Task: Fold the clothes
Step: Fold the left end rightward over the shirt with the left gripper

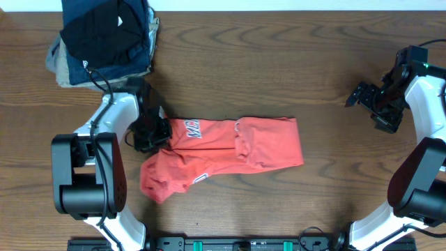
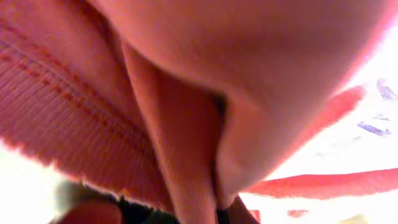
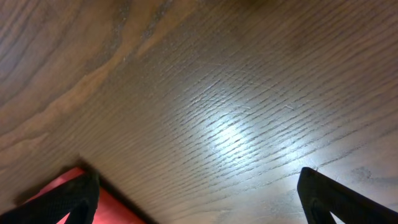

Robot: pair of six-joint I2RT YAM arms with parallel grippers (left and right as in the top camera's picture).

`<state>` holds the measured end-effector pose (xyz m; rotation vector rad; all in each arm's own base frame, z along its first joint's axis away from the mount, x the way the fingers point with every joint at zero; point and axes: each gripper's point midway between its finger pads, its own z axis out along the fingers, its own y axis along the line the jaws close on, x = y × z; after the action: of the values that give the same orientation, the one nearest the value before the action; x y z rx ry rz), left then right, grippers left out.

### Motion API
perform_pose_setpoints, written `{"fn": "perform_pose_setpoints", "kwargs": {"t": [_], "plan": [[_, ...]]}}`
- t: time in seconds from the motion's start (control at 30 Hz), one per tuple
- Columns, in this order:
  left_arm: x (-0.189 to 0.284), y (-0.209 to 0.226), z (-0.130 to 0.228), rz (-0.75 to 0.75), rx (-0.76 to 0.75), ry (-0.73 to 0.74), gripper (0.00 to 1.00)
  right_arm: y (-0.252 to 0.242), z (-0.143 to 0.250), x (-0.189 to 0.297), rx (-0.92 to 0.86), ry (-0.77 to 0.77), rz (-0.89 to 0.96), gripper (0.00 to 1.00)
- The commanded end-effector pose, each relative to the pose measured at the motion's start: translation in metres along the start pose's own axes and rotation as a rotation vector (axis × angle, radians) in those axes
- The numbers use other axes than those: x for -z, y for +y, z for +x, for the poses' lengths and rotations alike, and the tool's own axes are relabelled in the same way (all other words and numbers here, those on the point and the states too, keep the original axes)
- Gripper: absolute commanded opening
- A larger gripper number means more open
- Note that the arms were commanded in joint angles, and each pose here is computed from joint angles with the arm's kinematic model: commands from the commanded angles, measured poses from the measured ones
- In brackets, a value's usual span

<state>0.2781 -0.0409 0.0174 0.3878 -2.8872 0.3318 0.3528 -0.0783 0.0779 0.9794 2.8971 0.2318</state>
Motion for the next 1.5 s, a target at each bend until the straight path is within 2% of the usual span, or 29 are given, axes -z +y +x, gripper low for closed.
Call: {"fn": "perform_pose_setpoints", "kwargs": {"t": [0.0,0.3,0.57,0.9,1.47], "plan": [[0.037,0.012,-0.019,-0.110,0.020,-0.108,0.06,0.002,-0.004,0.006,0.019,-0.021,-0.005,0.99],[0.106,-0.023,-0.006,-0.080,-0.033,-0.213,0.06,0.002,-0.004,0.006,0.019,-0.021,-0.005,0.99],[0.125,-0.090,0.032,-0.030,-0.182,-0.322,0.06,0.002,-0.004,0.006,0.019,-0.021,-0.005,0.99],[0.091,-0.180,0.059,0.027,-0.378,-0.345,0.06,0.002,-0.004,0.006,0.019,-0.021,-0.005,0.99],[-0.004,-0.238,0.058,0.008,-0.424,-0.270,0.06,0.002,-0.004,0.006,0.019,-0.021,-0.005,0.99]]}}
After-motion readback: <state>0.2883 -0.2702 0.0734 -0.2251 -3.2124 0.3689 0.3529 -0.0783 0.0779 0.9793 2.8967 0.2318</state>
